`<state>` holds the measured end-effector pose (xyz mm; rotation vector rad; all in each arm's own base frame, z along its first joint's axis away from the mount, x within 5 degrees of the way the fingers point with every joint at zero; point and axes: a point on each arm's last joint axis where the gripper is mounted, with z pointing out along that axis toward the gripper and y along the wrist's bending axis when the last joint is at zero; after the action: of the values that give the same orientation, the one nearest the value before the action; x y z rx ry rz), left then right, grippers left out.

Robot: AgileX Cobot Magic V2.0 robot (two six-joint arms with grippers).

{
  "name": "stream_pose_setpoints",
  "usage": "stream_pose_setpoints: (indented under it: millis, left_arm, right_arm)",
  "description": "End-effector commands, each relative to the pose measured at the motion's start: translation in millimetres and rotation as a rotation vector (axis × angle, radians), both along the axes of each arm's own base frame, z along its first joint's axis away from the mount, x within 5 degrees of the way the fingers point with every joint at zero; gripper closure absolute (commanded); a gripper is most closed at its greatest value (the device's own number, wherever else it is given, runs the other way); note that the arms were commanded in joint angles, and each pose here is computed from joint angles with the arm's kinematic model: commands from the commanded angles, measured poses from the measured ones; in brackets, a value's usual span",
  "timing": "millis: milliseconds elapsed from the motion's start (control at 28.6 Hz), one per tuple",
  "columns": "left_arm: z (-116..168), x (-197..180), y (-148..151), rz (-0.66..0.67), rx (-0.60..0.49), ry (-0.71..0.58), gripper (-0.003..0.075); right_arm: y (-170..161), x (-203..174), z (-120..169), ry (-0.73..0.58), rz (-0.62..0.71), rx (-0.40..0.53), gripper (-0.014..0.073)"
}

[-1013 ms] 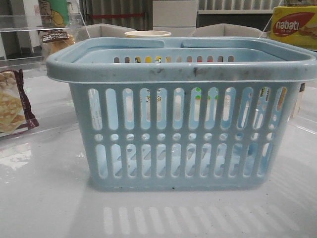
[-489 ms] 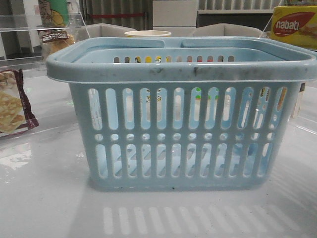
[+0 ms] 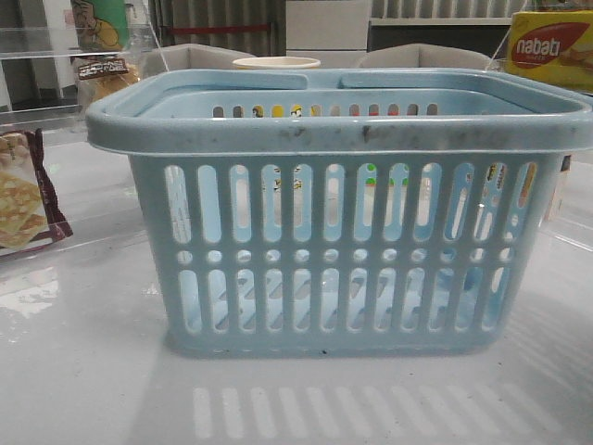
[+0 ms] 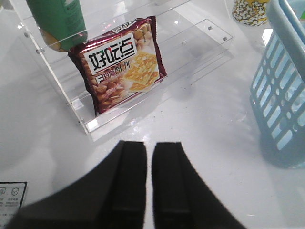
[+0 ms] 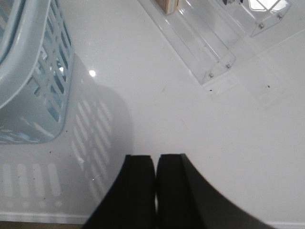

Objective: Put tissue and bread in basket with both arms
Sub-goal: 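Grasp the small white-and-black tissue packet with the right gripper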

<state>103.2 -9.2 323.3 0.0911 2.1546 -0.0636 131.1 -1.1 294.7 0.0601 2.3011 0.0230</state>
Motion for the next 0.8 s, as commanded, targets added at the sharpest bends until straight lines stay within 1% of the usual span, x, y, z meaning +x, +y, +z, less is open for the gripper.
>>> stream_pose_setpoints:
  millis: [0, 35, 70, 105, 245, 349, 629, 769]
  left_arm:
    - [14.1, 4.3, -0.5, -0.003, -0.003, -0.09, 0.0304]
    - [14.1, 4.3, -0.5, -0.003, -0.003, -0.09, 0.0247]
    - [14.1, 4.3, -0.5, -0.003, -0.003, -0.09, 0.0209]
    - [14.1, 4.3, -0.5, -0.003, -0.003, -0.09, 0.0191]
    - [14.1, 4.3, -0.5, -0.003, -0.003, -0.09, 0.0193]
    - [14.1, 4.3, -0.5, -0.003, -0.003, -0.09, 0.0193]
    - [14.1, 4.3, -0.5, -0.003, -0.003, -0.09, 0.0193]
    - [14.1, 4.3, -0.5, -0.003, -0.003, -0.09, 0.0193]
  right_arm:
    - [-0.8, 10.8, 10.3, -0.075, -0.002, -0.005, 0.0161]
    - [-0.8, 12.5, 9.0, -0.066, -0.002, -0.005, 0.0118]
    - [-0.9, 14.0, 7.8, -0.059, -0.001, -0.007, 0.0096]
    - [-0.9, 16.1, 6.2, -0.047, -0.001, -0.007, 0.0092]
    - [-2.0, 23.1, 2.0, -0.028, 0.0, -0.025, 0.0096]
    - [-4.4, 31.5, 4.8, -0.051, -0.007, -0.04, 0.0096]
    - [-36.9, 79.1, 37.1, -0.069, -0.154, -0.046, 0.0096]
    - [-48.4, 111.8, 47.8, -0.067, -0.177, -0.046, 0.0096]
